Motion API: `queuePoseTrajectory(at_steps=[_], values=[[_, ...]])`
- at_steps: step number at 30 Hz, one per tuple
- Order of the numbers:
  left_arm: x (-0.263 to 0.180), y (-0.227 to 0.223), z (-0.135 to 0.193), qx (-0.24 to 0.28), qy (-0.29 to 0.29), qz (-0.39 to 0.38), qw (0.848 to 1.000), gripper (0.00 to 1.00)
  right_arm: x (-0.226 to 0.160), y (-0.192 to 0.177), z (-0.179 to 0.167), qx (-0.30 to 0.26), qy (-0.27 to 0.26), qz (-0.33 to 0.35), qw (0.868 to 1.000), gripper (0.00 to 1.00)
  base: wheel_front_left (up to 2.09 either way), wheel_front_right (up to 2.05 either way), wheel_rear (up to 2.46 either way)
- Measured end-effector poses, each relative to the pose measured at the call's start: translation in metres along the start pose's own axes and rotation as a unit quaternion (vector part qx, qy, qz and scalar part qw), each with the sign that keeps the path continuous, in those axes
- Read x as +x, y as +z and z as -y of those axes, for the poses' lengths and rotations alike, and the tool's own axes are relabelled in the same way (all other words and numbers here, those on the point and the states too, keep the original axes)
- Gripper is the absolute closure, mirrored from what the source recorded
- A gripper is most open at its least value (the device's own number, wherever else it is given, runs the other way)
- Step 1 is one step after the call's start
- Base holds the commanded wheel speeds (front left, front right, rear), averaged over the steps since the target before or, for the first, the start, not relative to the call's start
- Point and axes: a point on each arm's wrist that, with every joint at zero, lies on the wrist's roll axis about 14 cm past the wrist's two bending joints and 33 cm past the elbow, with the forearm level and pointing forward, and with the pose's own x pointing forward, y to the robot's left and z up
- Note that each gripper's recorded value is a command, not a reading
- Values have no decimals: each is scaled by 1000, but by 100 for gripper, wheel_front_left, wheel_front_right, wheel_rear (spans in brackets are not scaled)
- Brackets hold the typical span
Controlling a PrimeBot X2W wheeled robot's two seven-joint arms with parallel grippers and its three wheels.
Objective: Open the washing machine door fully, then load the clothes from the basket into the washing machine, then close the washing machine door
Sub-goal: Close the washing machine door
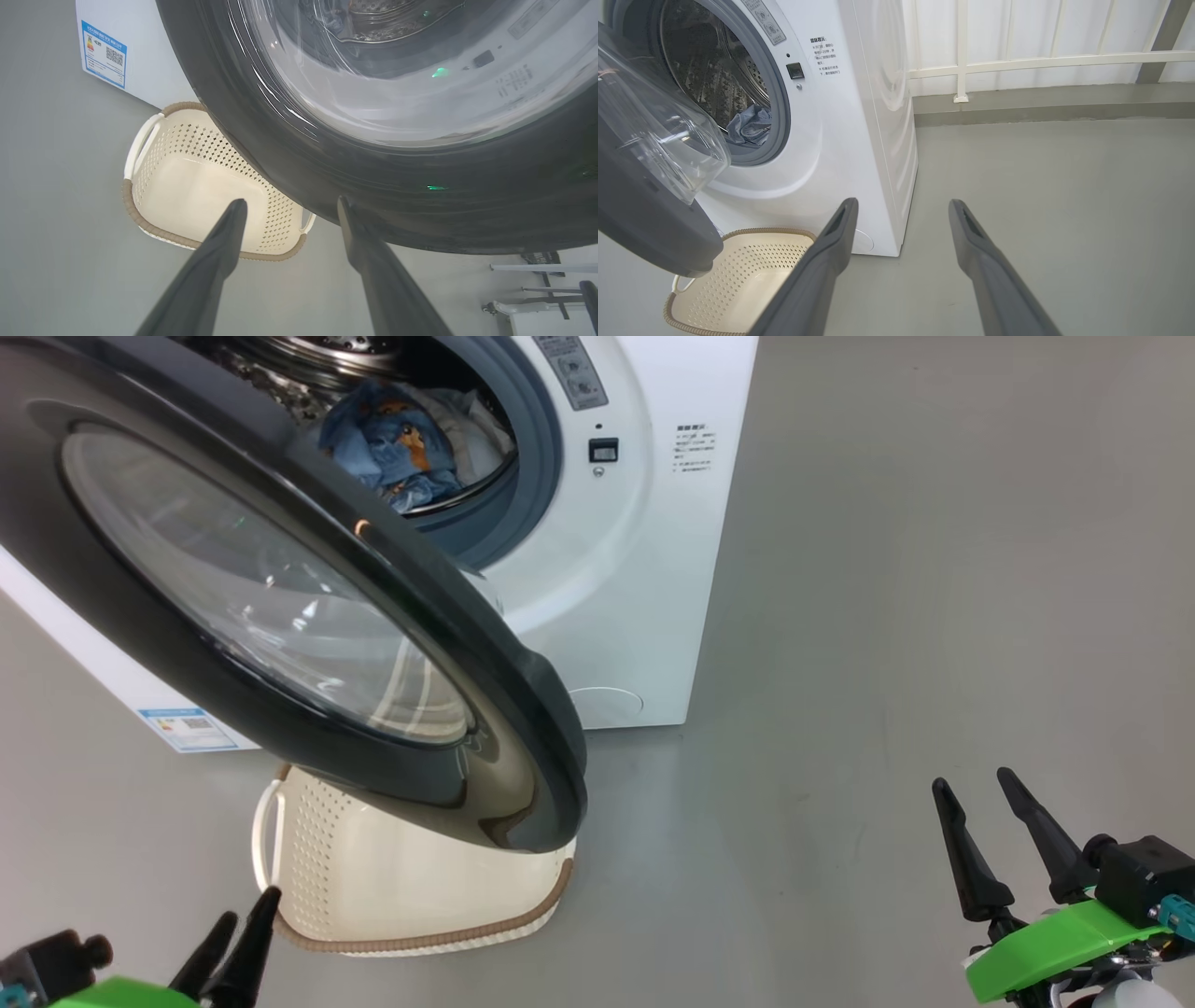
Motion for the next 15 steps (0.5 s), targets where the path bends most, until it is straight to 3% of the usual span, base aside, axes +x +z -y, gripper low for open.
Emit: queuePoseTrajectory(at_steps=[9, 15], values=[[9, 2, -6, 126, -6, 36, 991, 0, -6, 1, 9, -1, -15, 1, 1000, 0, 0, 0, 0], [18, 34, 6, 186, -11, 96, 978, 0, -7, 3, 15, -2, -23, 4, 1000, 0, 0, 0, 0]])
